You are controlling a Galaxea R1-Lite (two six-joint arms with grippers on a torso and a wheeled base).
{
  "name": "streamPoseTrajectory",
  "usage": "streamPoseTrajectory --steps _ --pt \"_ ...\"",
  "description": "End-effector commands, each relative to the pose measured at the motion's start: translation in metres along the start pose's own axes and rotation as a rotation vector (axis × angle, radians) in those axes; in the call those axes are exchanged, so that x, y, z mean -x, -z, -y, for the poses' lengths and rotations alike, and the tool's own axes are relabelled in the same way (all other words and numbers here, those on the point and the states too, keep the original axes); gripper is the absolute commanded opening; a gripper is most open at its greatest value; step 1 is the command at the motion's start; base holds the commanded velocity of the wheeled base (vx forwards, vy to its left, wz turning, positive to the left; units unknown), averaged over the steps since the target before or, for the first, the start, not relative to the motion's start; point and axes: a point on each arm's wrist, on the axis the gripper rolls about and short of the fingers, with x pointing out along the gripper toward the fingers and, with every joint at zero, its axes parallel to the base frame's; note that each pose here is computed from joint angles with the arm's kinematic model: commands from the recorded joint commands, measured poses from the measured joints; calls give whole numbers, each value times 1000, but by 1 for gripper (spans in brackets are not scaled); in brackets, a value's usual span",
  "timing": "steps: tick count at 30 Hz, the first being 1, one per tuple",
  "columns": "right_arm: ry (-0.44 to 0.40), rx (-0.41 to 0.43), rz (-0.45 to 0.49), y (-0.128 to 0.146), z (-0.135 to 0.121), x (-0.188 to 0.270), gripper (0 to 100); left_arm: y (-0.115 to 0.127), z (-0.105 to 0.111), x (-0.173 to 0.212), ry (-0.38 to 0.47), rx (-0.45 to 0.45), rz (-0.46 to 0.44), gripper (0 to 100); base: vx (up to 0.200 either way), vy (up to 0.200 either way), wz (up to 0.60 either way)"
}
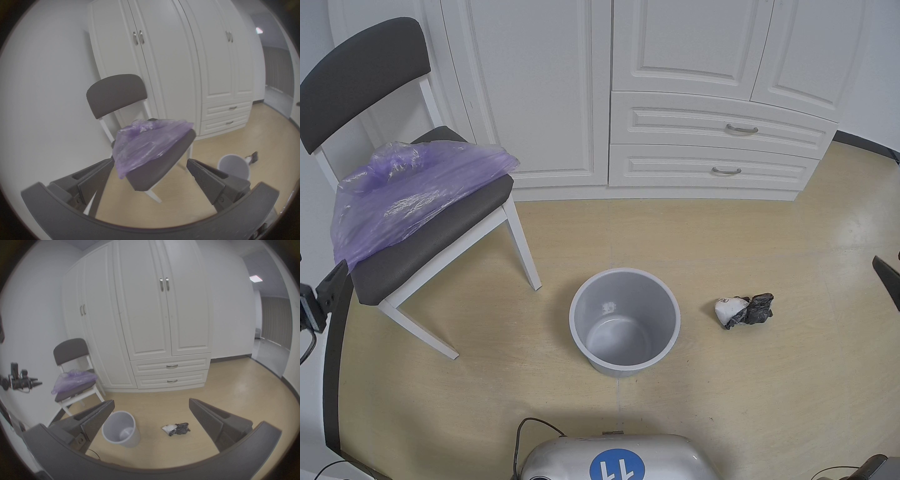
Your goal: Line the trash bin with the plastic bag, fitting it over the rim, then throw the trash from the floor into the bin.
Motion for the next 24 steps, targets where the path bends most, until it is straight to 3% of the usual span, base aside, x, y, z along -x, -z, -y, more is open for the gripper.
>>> streamPoseTrajectory --steps 1,8,13,17,24 --pt "19 -84 0 -10 0 -18 100 4 -1 -48 -98 -59 -111 100 0 0 0" --pt "14 -175 0 -13 -6 -35 100 -2 -28 -67 -223 -172 -152 100 0 0 0" --pt "68 -197 28 -8 -18 -55 100 -1 -54 -72 -162 -152 -139 100 0 0 0" --pt "59 -201 16 2 -26 -61 100 7 -74 -71 -111 -123 -147 100 0 0 0" --pt "61 -197 16 3 -24 -59 100 20 -85 -75 -90 -97 -190 100 0 0 0"
